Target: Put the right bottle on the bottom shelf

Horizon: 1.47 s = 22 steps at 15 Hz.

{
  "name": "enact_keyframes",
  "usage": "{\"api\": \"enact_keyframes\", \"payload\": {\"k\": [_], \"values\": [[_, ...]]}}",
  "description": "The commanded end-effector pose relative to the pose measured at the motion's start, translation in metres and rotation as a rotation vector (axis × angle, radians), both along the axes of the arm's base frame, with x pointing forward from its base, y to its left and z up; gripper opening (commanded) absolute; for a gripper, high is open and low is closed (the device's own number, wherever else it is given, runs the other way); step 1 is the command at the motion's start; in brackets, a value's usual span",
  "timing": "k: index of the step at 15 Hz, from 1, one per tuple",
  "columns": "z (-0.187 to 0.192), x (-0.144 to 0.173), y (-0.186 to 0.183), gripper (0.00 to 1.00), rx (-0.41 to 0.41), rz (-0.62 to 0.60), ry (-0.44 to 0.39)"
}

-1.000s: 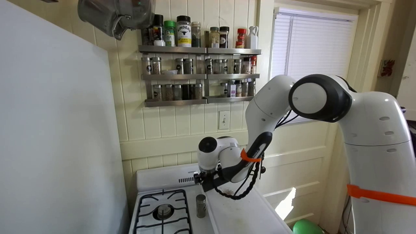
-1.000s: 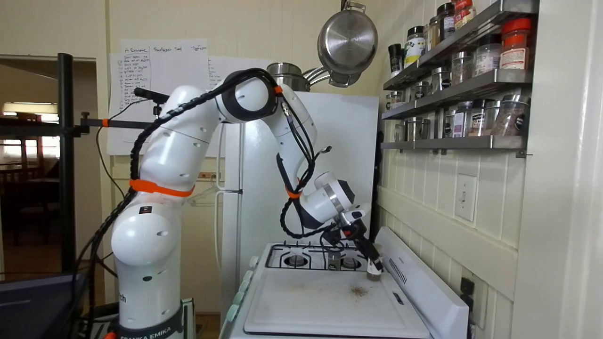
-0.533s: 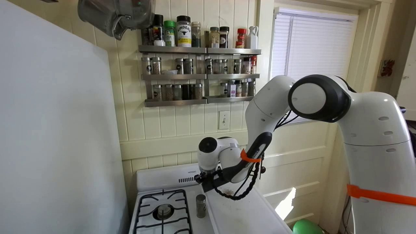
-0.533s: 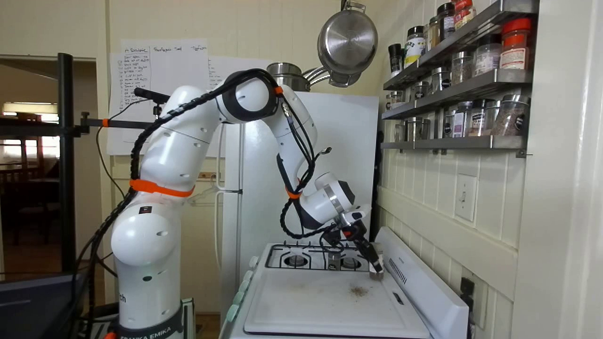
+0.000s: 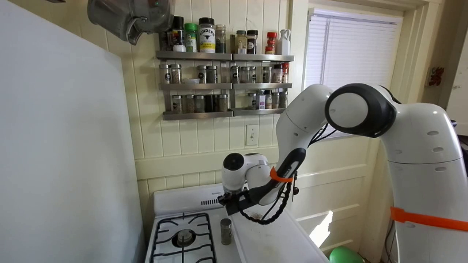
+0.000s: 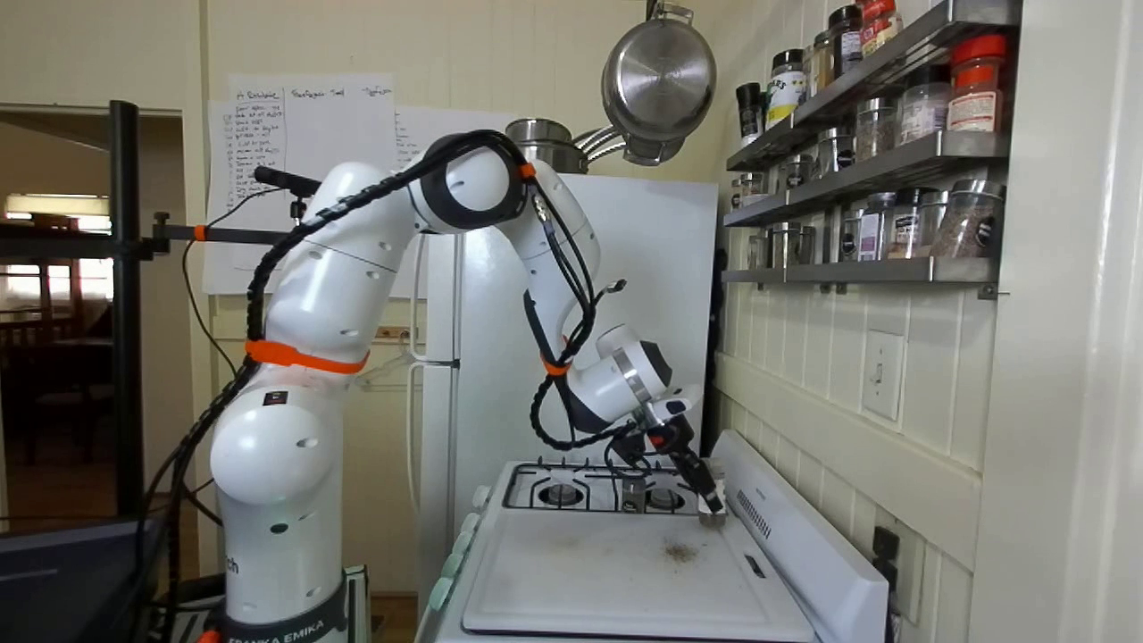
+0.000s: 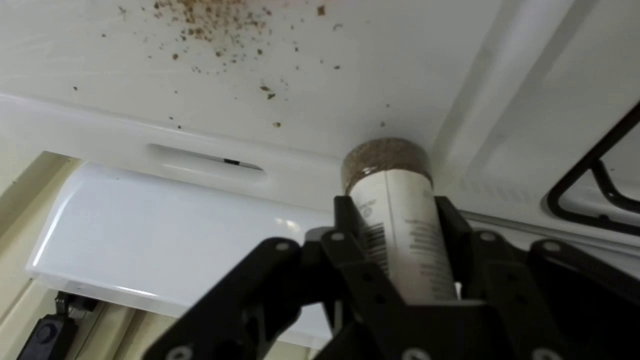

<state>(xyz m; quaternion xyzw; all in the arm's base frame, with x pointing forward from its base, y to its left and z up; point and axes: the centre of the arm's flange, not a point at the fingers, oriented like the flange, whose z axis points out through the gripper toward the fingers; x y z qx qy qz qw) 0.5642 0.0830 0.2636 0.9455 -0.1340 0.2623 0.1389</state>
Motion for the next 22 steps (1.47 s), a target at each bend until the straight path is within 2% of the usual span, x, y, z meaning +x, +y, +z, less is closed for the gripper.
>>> {"api": "enact_keyframes", "payload": {"k": [1,9,15,22], "values": [[0.025,-0.009,0.007,0.17,0.057,0.055,-0.009],[0.080,-0.013,0.010,0.17,0.082,0.104,0.035],[0.128,-0.024,0.012,0.17,0.073,0.132,0.008],[0.195,-0.057,0.009,0.17,0.062,0.124,-0.052]]}}
